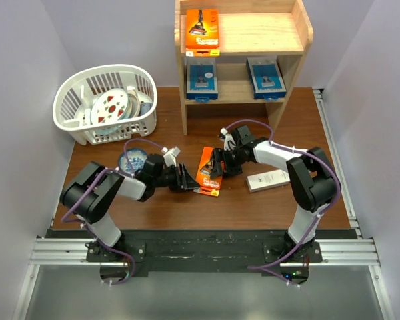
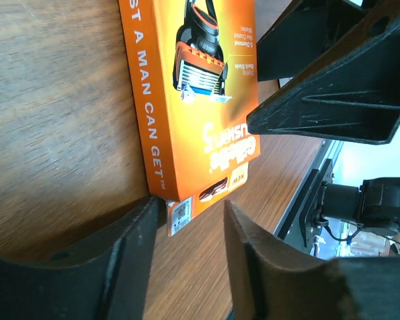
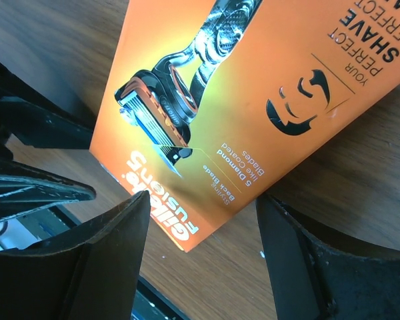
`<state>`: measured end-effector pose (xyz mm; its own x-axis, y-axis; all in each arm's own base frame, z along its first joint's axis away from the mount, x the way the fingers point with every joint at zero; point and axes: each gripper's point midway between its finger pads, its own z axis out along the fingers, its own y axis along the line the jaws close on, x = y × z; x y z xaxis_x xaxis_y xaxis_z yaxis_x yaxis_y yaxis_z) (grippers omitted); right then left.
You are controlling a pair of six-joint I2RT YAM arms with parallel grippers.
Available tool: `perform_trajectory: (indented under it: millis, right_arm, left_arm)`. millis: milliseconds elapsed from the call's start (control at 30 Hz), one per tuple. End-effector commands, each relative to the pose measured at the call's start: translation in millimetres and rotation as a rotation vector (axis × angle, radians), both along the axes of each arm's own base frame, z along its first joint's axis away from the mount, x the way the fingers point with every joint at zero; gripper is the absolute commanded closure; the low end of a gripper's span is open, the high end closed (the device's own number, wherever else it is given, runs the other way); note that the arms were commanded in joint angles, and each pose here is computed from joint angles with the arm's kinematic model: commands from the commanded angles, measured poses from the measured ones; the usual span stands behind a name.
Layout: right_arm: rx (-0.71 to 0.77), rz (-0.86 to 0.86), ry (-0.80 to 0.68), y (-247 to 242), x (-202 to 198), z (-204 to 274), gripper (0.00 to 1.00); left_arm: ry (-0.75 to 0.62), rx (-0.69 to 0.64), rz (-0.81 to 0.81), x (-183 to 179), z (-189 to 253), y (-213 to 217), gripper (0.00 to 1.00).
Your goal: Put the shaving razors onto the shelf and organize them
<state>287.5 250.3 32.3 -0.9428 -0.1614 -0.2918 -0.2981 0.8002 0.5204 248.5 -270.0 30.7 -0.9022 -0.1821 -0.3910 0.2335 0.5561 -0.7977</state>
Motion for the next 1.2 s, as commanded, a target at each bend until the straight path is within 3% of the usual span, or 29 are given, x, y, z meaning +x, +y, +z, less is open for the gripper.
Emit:
perform_trajectory:
  millis: [0, 133, 267, 333, 400, 433, 533, 800, 900, 967, 1000, 1033, 1167]
  right_arm:
    - [-0.013, -0.019, 0.038, 0, -4, -12, 0.31]
    - [0.001, -0.035, 0.049, 3, -2, -12, 0.31]
    - [0.005, -0.042, 0.049, 4, -1, -12, 0.30]
    - [0.012, -0.045, 0.050, 5, -1, -11, 0.30]
    - [0.017, -0.053, 0.052, 6, -2, -11, 0.30]
    - [0.019, -0.056, 0.051, 5, -2, -10, 0.30]
    - [0.016, -0.060, 0.052, 4, -4, -9, 0.30]
    - [0.043, -0.089, 0.095, 6, -12, -13, 0.29]
    - [0.052, -0.099, 0.108, 9, -11, -13, 0.30]
    - [0.055, -0.099, 0.106, 9, -10, -13, 0.30]
    - [0.054, -0.101, 0.109, 9, -10, -13, 0.29]
    - [0.052, -0.099, 0.108, 9, -10, -13, 0.29]
    - [0.036, -0.064, 0.071, 6, -8, -5, 0.29]
  left_arm:
    - [0.048, 0.032, 0.014, -3, -16, -2, 0.53]
    - [0.093, 0.039, 0.010, -3, -25, -7, 0.60]
    - [0.116, 0.038, 0.002, 0, -27, -11, 0.77]
    - [0.120, 0.047, 0.011, 3, -27, -11, 0.79]
    - [0.143, 0.075, 0.042, 4, -31, -7, 0.76]
    - [0.163, 0.081, 0.058, 3, -33, -5, 0.63]
    - [0.217, 0.103, 0.090, -6, -40, 2, 0.52]
    - [0.235, 0.064, 0.088, -12, -50, -1, 0.50]
    - [0.227, 0.044, 0.083, -7, -48, -6, 0.62]
    - [0.208, 0.037, 0.084, -2, -44, -9, 0.89]
    - [0.200, 0.042, 0.088, 0, -42, -8, 0.96]
    - [0.196, 0.059, 0.087, -1, -44, -6, 1.00]
    - [0.134, 0.098, 0.081, -2, -37, 3, 1.00]
